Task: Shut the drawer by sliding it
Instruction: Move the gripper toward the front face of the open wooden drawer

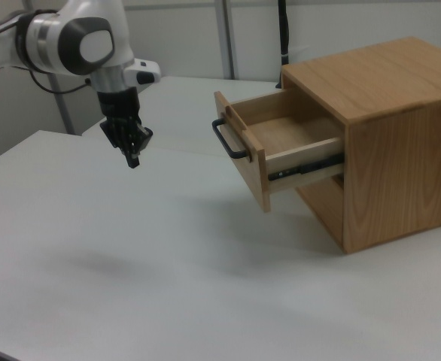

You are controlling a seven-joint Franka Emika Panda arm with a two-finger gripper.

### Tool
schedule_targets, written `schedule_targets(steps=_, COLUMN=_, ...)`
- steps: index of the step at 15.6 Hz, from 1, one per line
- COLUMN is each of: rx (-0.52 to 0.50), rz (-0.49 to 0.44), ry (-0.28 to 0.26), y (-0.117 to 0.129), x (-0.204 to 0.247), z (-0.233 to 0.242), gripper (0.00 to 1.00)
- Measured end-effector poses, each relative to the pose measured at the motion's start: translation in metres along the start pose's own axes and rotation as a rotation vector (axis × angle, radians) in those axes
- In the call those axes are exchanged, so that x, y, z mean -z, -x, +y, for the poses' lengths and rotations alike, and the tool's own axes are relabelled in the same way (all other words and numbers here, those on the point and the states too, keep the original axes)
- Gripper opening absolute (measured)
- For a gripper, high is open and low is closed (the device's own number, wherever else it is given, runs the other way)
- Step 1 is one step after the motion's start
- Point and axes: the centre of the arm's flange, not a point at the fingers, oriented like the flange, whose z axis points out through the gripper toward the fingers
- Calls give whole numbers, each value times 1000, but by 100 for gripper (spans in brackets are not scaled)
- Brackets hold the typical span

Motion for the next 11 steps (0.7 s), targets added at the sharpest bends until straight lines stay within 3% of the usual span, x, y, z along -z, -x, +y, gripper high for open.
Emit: schedule_targets(steps=11, rx=-448, rz=187, ry=-50, y=-53, x=-28, z=81, gripper=4)
